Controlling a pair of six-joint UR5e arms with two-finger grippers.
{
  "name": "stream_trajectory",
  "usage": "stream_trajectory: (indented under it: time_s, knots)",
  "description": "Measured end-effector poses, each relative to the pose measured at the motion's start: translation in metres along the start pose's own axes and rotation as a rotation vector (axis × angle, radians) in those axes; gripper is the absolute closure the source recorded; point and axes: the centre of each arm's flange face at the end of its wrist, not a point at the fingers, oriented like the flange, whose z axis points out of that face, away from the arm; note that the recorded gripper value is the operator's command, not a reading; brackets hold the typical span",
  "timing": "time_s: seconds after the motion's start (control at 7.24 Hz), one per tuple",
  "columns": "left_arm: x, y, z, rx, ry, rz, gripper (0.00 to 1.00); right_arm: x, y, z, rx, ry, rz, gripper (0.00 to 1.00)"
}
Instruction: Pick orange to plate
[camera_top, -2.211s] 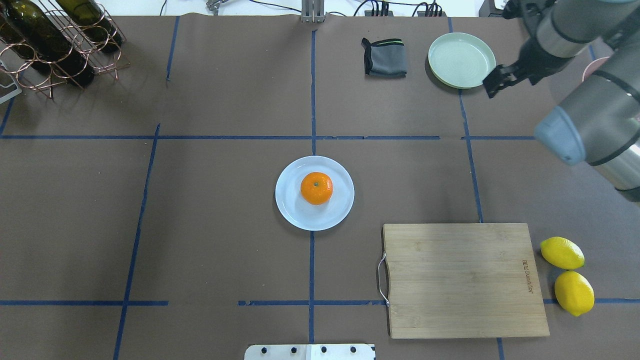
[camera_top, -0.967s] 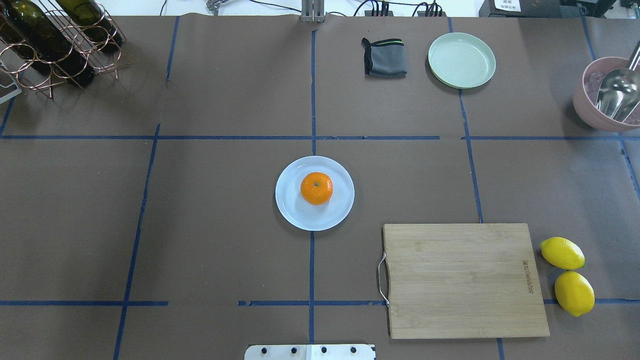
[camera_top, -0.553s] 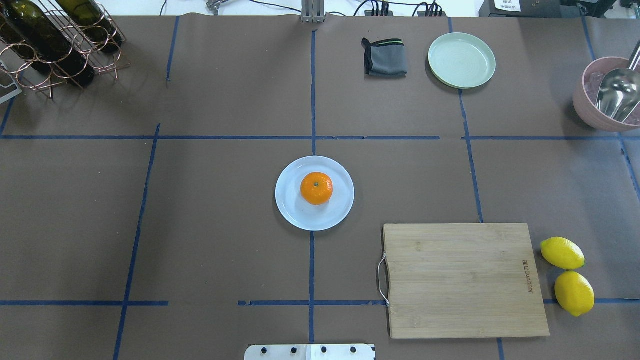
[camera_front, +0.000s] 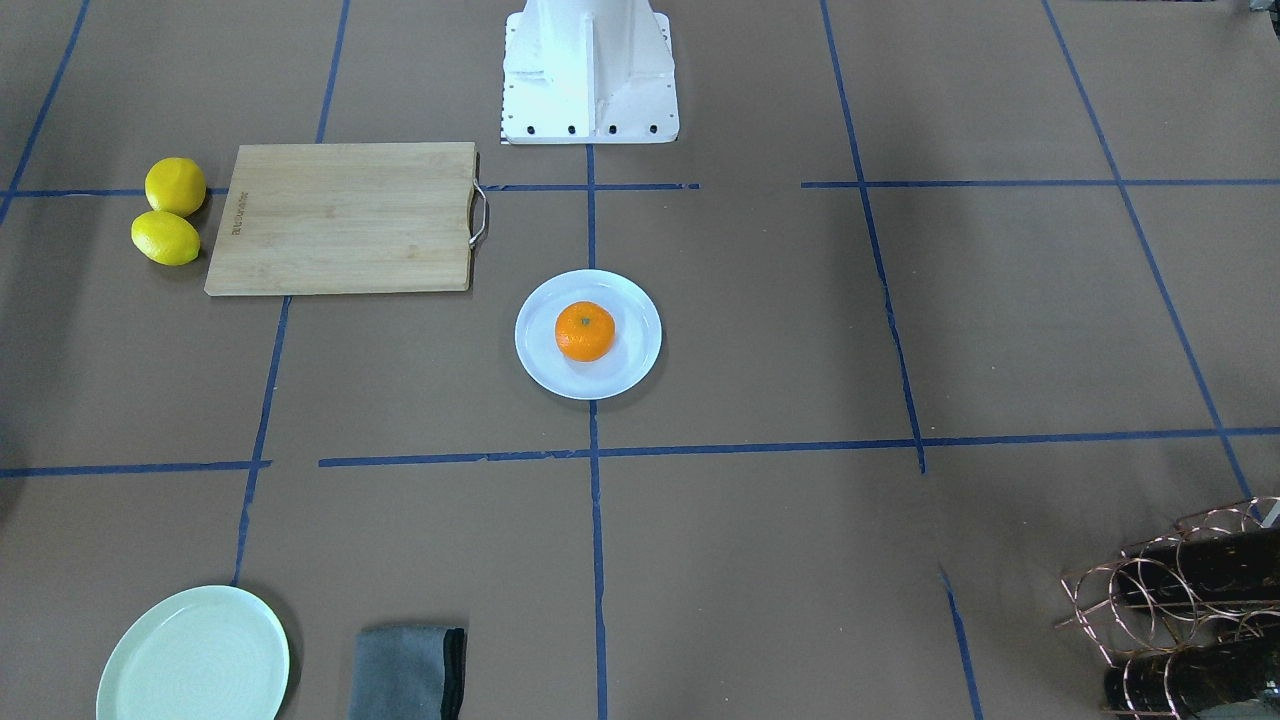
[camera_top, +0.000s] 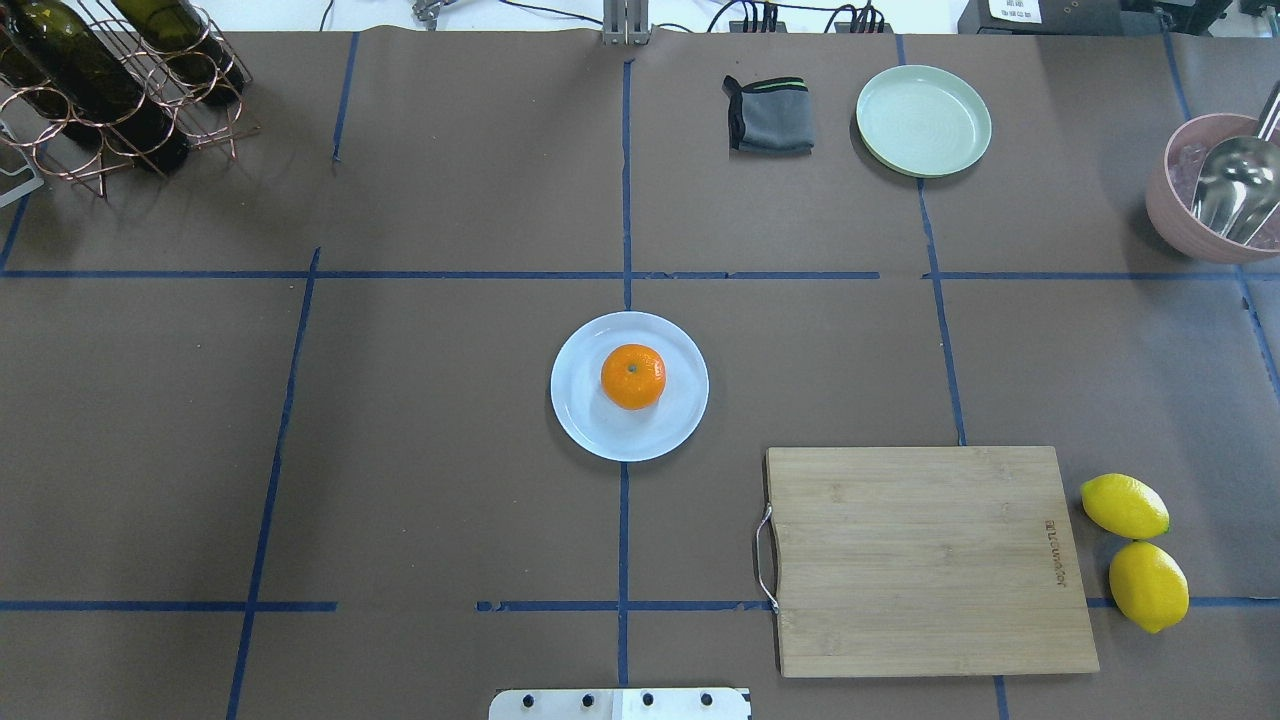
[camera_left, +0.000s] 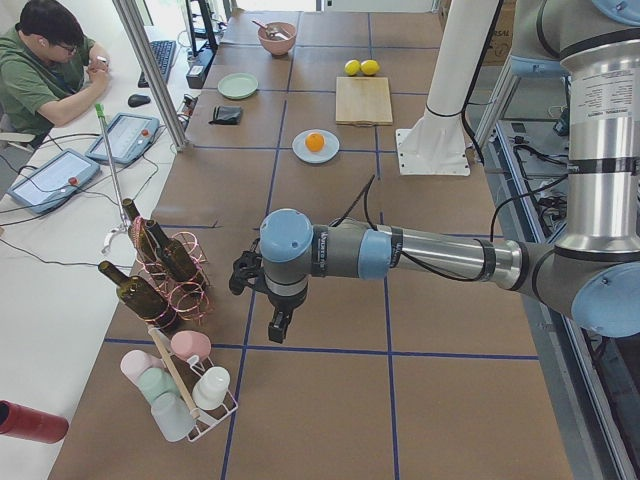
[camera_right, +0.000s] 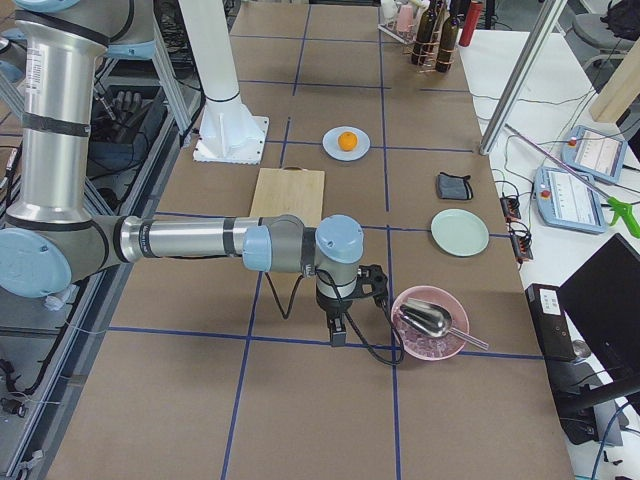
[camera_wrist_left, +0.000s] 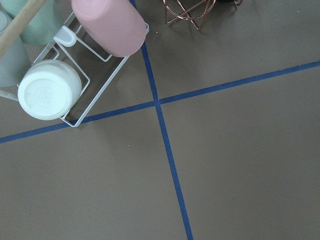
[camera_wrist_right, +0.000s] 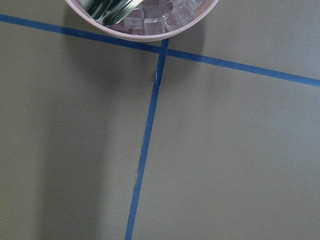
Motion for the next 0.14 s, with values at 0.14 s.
stream_trajectory:
  time_s: [0.14]
  knots:
    - [-0.0001,0.0002,0.0001,0.000,-0.001,0.000,0.00,0.0007,0.0004,0.0010,-0.002,-0.001,0.002,0.00]
